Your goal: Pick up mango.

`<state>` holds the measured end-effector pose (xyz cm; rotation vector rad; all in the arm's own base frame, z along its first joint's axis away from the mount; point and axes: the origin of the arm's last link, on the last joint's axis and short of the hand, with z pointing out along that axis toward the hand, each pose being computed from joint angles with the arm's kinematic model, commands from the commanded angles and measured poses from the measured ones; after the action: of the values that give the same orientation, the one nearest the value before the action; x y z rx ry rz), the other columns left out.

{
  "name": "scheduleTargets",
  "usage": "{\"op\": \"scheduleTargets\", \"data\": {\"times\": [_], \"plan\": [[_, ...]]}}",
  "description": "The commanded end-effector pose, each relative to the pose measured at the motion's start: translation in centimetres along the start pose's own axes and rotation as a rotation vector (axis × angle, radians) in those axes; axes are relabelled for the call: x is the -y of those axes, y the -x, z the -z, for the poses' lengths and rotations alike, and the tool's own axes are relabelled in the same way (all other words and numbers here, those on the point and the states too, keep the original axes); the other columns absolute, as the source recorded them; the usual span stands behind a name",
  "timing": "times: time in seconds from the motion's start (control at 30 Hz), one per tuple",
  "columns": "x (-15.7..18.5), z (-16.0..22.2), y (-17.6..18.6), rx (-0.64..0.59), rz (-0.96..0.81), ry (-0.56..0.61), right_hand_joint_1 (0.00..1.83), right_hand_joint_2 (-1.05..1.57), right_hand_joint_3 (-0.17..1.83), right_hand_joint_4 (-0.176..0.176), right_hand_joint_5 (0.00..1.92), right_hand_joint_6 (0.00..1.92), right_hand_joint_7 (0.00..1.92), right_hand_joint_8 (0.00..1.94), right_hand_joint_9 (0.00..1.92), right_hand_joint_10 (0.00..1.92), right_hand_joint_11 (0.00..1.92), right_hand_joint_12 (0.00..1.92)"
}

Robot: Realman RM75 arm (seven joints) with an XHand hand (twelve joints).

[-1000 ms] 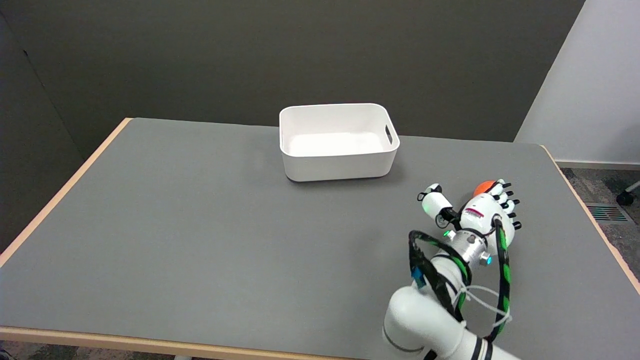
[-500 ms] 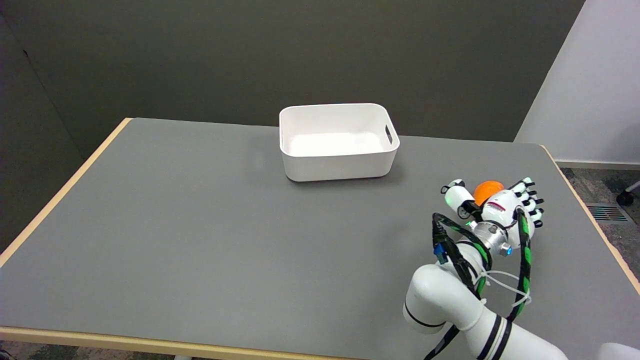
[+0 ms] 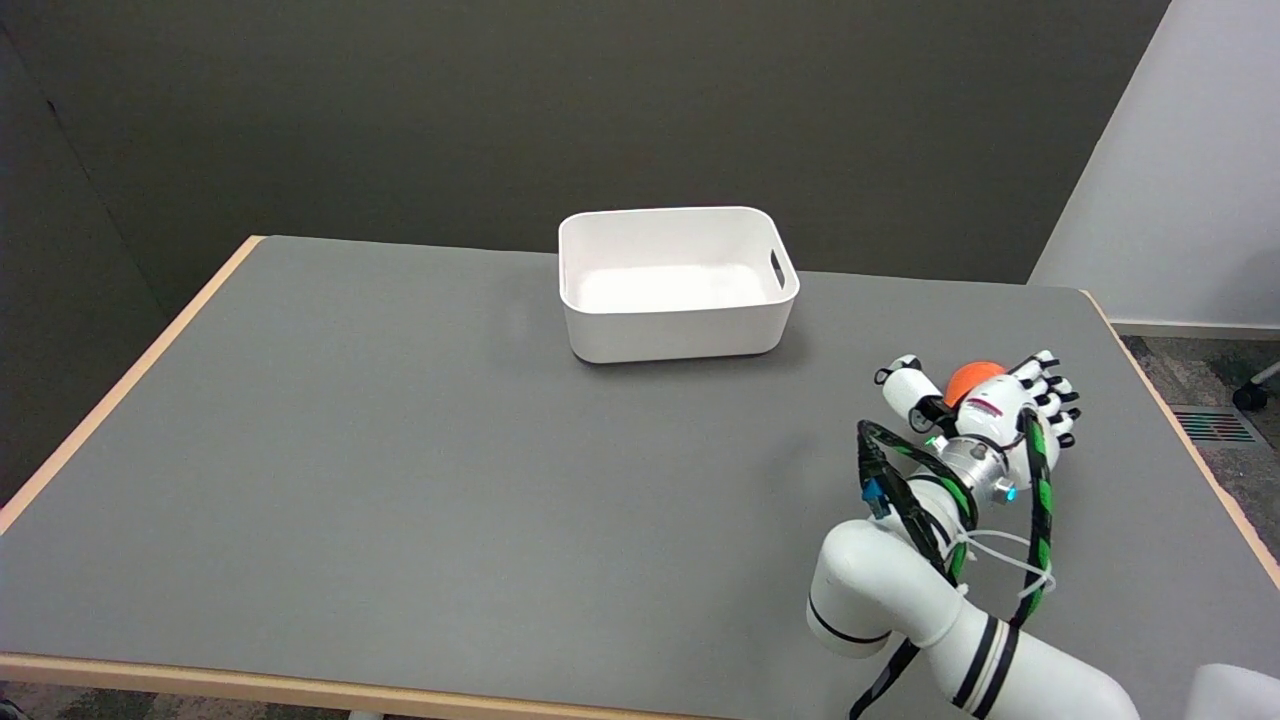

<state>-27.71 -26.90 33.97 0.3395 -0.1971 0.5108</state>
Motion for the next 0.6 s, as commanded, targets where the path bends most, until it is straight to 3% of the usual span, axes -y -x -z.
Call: {"op": "scheduleTargets", "data": {"times": [0.03,0.37,0.43,0.6], "plan": [[1.0,-2.8,2.8,0.080,0.004,0.022,0.43,0.72,0.64,-0.176,0.00,0.16,0.00,0.00,0.00,0.00,0.00,0.67],[-0.2,-4.3,3.3,0.099,0.012,0.085,0.44,0.72,0.64,-0.176,0.00,0.17,0.00,0.00,0.00,0.00,0.00,0.64],[-0.5,-4.2,3.3,0.101,0.015,0.092,0.44,0.66,0.81,-0.176,0.00,0.16,0.00,0.00,0.00,0.00,0.00,0.65],[-1.2,-4.0,3.4,0.104,0.025,0.102,0.44,0.68,0.81,-0.176,0.00,0.16,0.00,0.00,0.00,0.00,0.00,0.65]]}}
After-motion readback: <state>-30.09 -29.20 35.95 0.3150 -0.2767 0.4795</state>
